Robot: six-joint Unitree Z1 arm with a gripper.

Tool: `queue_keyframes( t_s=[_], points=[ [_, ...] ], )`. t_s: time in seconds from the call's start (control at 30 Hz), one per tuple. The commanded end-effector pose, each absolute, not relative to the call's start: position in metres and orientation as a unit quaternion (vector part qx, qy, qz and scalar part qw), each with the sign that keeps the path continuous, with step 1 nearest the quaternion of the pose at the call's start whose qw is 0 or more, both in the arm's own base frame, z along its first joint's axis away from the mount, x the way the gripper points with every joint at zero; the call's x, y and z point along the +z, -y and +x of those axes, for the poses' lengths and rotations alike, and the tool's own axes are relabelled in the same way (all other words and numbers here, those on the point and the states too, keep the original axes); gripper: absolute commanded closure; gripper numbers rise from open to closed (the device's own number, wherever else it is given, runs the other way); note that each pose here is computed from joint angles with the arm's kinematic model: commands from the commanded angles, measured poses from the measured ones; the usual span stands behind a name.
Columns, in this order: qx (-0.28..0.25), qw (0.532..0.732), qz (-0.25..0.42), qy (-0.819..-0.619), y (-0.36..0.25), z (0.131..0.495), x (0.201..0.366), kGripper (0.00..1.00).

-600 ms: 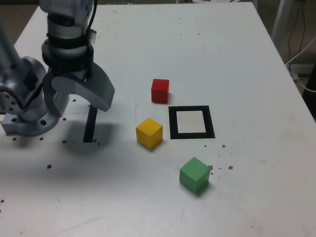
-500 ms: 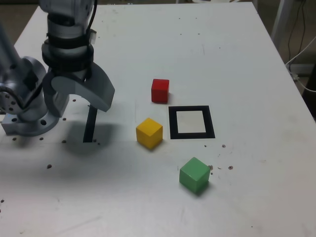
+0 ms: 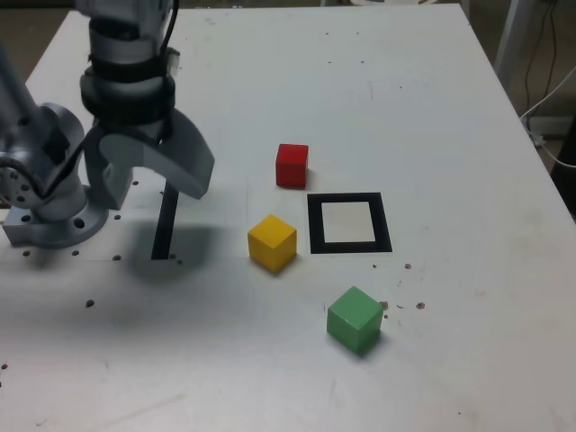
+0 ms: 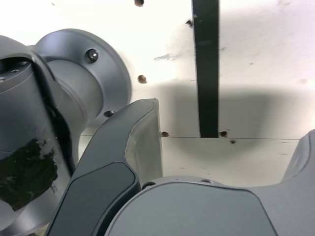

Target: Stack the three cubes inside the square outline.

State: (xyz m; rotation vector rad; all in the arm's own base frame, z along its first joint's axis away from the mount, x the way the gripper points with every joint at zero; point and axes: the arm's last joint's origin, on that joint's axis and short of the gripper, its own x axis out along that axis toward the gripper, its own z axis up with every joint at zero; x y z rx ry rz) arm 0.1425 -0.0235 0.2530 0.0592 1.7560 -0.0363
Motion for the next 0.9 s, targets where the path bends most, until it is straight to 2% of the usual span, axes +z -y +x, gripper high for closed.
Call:
queue_keyframes(
  t_s=[0.0, 0.2, 0.43, 0.63, 0.87],
  points=[
    [-0.013, 0.639, 0.024, -0.769, 0.021, 0.150, 0.257, 0.07],
    [-0.009, 0.650, 0.025, -0.760, 0.010, 0.173, 0.274, 0.07],
    [0.009, 0.645, 0.041, -0.763, -0.010, 0.201, 0.294, 0.07],
    [0.004, 0.639, 0.047, -0.768, -0.028, 0.240, 0.290, 0.07],
    [-0.005, 0.625, 0.059, -0.778, -0.036, 0.283, 0.275, 0.07]
  ],
)
